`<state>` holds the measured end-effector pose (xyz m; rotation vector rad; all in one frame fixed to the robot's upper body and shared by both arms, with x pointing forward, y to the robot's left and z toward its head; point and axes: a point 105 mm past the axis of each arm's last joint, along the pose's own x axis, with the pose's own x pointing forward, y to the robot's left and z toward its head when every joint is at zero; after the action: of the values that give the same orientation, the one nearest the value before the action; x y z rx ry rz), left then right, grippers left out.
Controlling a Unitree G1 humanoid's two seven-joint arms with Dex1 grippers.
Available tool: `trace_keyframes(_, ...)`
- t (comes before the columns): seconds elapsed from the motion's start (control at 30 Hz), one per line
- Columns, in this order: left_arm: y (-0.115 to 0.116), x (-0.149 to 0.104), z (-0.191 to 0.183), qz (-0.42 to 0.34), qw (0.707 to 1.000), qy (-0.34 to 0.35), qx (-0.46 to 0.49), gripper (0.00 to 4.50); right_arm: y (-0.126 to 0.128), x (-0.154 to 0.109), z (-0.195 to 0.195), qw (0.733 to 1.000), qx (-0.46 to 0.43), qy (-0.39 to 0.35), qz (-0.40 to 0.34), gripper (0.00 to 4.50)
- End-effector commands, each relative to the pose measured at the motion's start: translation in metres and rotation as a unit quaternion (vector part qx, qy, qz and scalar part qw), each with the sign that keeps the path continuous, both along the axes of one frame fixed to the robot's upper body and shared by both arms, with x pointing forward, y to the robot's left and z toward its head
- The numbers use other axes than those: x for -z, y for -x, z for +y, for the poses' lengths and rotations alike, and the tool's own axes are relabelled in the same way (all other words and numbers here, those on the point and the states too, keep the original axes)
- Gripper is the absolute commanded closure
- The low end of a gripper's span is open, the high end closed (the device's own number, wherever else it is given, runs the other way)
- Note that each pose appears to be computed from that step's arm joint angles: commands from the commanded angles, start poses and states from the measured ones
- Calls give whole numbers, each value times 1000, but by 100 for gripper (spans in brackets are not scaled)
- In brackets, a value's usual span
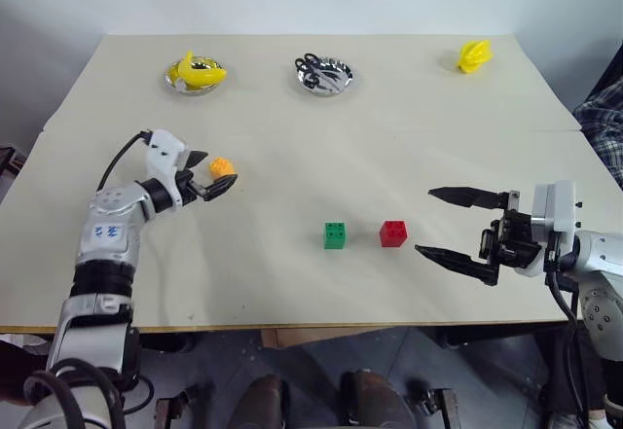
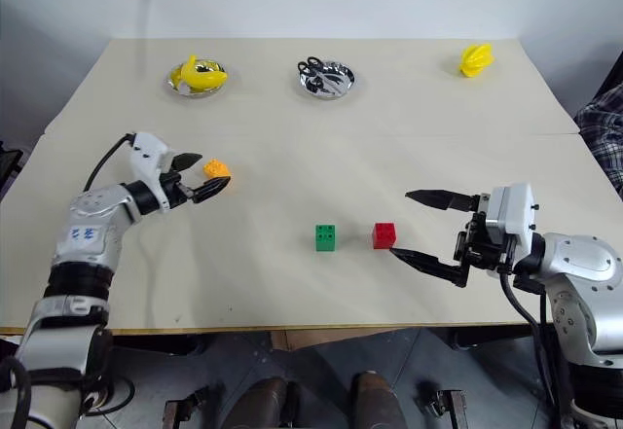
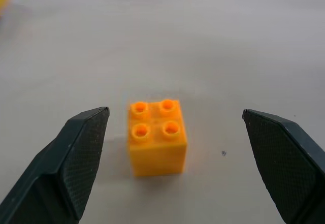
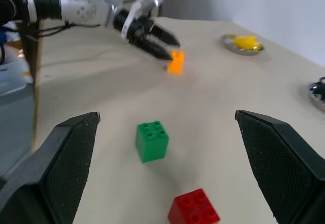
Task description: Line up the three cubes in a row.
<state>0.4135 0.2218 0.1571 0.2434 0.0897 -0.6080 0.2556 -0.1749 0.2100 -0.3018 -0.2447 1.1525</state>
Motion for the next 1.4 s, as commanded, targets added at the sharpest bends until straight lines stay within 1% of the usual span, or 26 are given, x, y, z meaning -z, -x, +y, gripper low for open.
trace_keyframes(0.03, -7, 2, 2, -6, 1000, -19, -12, 3, 7, -10, 3, 1000, 3, -10, -23, 0)
trace_keyframes(0.1, -10, 6, 1, -2, 1000, -24, -15, 3, 8, -11, 3, 1000, 8, -15, -24, 0)
trace_keyframes(0.2, -16, 4, 3, -7, 999, -11, -33, 3, 9, -10, 3, 999, 15, -16, -25, 0)
trace_keyframes(0.23, -17, 3, 3, -9, 999, -7, -37, 20, 9, -9, 2, 999, 17, -16, -25, 0)
trace_keyframes(0.3, -20, 4, 1, -4, 999, 10, -39, 60, 9, -7, 3, 999, 19, -16, -23, 0)
trace_keyframes(0.33, -21, 4, -1, -2, 999, 17, -39, 87, 9, -6, 3, 999, 19, -16, -22, 0)
trace_keyframes(0.43, -22, 6, -4, -2, 999, 17, -34, 185, 9, -5, 3, 999, 21, -16, -20, 0)
trace_keyframes(0.47, -21, 8, -6, 0, 999, 16, -31, 225, 9, -5, 3, 999, 21, -17, -19, 0)
trace_keyframes(0.53, -22, 8, -6, -4, 999, 18, -32, 283, 10, -3, 2, 1000, 22, -16, -16, 0)
trace_keyframes(0.57, -22, 7, -6, -5, 999, 22, -31, 303, 10, -3, 2, 1000, 22, -16, -15, 0)
trace_keyframes(0.63, -20, 4, -8, -16, 999, 29, -19, 302, 11, -1, 2, 1000, 23, -14, -11, 0)
trace_keyframes(0.67, -15, -3, -12, -31, 999, 40, 13, 302, 12, -1, 1, 1000, 24, -13, -11, 0)
trace_keyframes(0.73, -5, -16, -17, -62, 995, 40, 68, 302, 13, -1, -2, 1000, 27, -10, -10, 0)
trace_keyframes(0.8, 16, -18, -28, -70, 983, 7, 168, 302, 15, -2, -7, 999, 33, -4, -10, 0)
trace_keyframes(0.9, 58, -16, -44, -60, 945, -27, 319, 302, 21, -4, -18, 999, 44, 12, -5, 0)
trace_keyframes(0.97, 79, -8, -48, -34, 924, -49, 378, 302, 28, -2, -25, 998, 48, 27, 6, 0)
trace_keyframes(1.03, 91, 5, -49, -11, 908, -78, 411, 302, 32, 0, -30, 998, 50, 38, 15, 0)
trace_keyframes(1.13, 91, 19, -59, 9, 902, -76, 425, 302, 38, 4, -32, 997, 50, 47, 35, 0)
trace_keyframes(1.2, 85, 29, -68, 15, 899, -94, 427, 302, 41, 6, -32, 997, 49, 51, 42, 0)
trace_keyframes(1.3, 74, 39, -80, 27, 900, -97, 425, 302, 42, 7, -28, 996, 45, 50, 49, 0)
trace_keyframes(1.4, 67, 47, -84, 43, 900, -113, 419, 302, 43, 7, -25, 996, 41, 49, 53, 0)
